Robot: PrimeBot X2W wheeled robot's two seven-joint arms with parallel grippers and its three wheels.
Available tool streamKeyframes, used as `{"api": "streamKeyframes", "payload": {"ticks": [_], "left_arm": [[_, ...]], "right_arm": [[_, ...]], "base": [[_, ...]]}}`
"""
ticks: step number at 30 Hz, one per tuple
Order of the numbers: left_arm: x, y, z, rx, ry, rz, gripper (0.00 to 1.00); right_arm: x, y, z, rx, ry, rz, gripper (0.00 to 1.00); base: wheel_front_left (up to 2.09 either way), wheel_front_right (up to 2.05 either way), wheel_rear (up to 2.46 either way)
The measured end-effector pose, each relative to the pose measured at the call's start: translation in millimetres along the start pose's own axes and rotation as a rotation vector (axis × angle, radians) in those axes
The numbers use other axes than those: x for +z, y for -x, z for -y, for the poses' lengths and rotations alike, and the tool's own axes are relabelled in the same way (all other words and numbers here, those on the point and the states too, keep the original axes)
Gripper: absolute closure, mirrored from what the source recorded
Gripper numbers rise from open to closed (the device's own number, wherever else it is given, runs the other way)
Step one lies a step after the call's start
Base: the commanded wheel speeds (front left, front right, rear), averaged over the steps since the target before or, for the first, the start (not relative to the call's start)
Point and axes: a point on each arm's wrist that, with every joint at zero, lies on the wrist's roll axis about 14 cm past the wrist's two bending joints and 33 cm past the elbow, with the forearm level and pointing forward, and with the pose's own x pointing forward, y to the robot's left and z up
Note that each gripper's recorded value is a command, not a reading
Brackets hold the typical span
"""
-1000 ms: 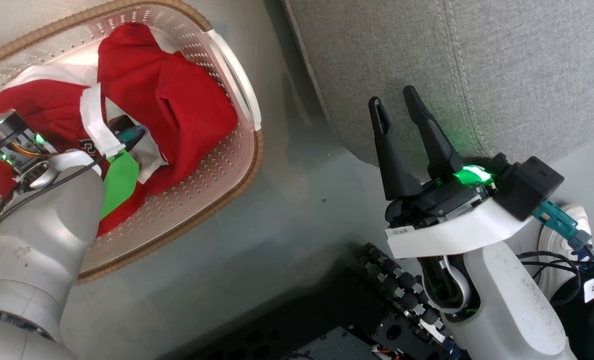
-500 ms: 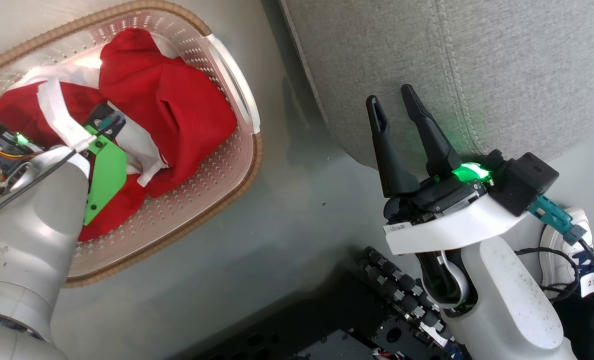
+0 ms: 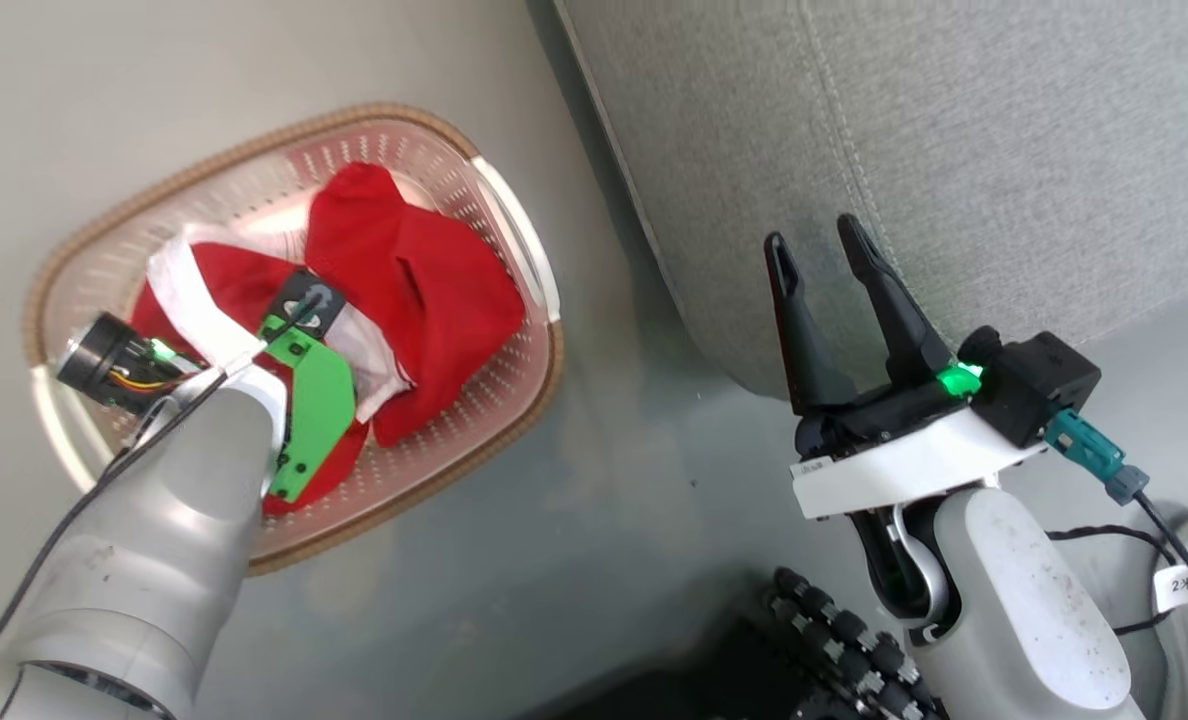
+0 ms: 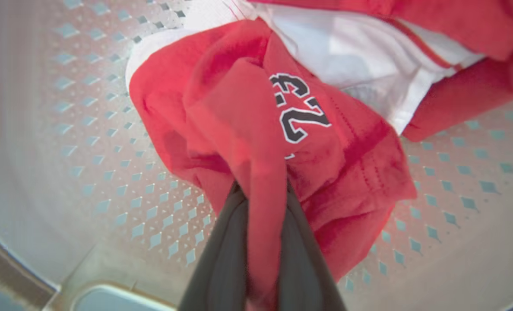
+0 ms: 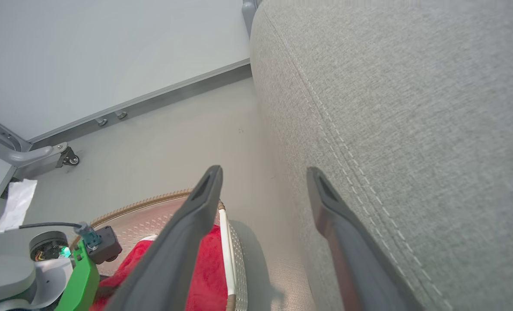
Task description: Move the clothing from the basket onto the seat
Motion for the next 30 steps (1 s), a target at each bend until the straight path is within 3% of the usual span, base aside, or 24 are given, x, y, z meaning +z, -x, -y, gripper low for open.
{"api": "streamKeyframes", "payload": {"ticks": [19,30], "left_arm": [[72,163,-35,0.222,0.278,0.666,1.00],[110,307,-53,0.409,0.434,1.164,1.00]], "right_arm": [[67,53,-63,0.160,0.034,0.177,0.00],[99,89,-88,0.245,0.062,0.285,0.00]], "base": [[0.00,0.00,0.00],[0.00,0.00,0.00]]}}
